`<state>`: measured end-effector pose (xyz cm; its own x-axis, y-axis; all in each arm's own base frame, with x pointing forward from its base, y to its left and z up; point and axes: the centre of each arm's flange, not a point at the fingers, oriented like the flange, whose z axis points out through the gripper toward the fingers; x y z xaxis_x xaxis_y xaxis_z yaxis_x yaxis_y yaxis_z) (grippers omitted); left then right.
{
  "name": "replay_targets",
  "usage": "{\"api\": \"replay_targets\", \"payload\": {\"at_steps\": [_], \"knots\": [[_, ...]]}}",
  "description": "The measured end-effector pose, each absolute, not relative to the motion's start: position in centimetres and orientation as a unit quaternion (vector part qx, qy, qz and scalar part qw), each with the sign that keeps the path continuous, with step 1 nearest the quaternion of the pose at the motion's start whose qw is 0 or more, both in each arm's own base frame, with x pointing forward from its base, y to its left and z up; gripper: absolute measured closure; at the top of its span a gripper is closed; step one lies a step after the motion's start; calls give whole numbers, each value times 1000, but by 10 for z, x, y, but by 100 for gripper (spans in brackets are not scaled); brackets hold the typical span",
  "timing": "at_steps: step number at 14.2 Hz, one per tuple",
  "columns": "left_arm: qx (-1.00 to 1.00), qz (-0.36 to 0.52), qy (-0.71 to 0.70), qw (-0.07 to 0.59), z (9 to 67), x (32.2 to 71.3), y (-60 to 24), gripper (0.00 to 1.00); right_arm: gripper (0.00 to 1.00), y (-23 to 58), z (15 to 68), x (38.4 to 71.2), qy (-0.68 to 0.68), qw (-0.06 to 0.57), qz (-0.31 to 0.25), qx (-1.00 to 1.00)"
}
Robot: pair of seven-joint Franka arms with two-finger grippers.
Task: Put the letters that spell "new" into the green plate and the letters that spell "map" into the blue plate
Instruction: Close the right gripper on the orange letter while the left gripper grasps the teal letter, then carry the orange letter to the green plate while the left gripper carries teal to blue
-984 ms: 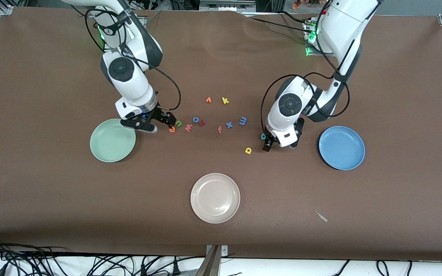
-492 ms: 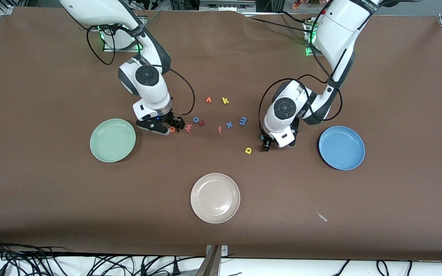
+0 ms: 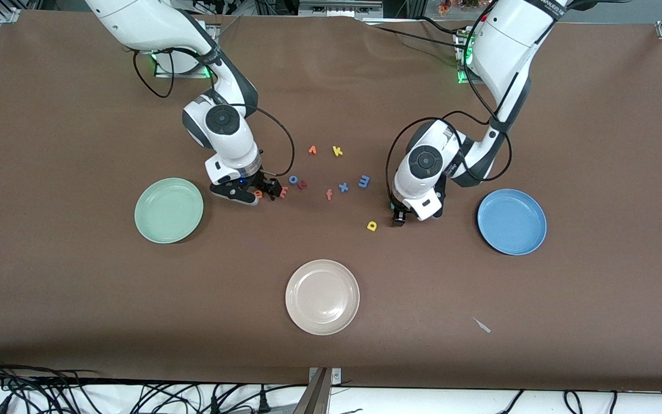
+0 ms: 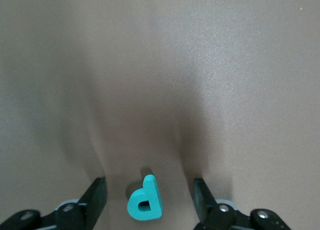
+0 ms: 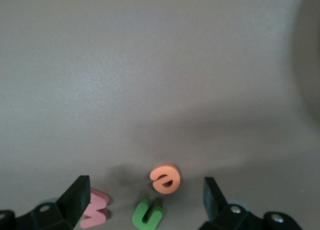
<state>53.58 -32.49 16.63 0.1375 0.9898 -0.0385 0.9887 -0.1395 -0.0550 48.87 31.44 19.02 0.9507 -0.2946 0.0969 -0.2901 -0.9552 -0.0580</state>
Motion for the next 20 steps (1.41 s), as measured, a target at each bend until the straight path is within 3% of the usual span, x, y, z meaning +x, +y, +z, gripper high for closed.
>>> {"api": "replay_targets", "payload": {"at_steps": [4,10,11,14,17,18,20], "knots": [[-748,33,-663,10,172,536,-326,67,0,312,179,488,145,19,-49,-988],[-759,35,-650,21,174,538,-324,71,4,307,174,490,137,12,-53,-989],[-777,44,-626,51,176,540,-318,71,10,306,172,489,137,11,-52,-989],[-831,90,-533,129,201,563,-285,71,15,306,167,489,135,13,-52,-989],[-889,155,-402,154,220,584,-232,71,41,307,170,490,134,16,-56,-989],[-905,173,-356,154,224,591,-212,71,41,307,170,490,134,17,-56,-989],[-934,189,-258,160,229,604,-169,71,59,308,171,491,133,20,-59,-989]]}}
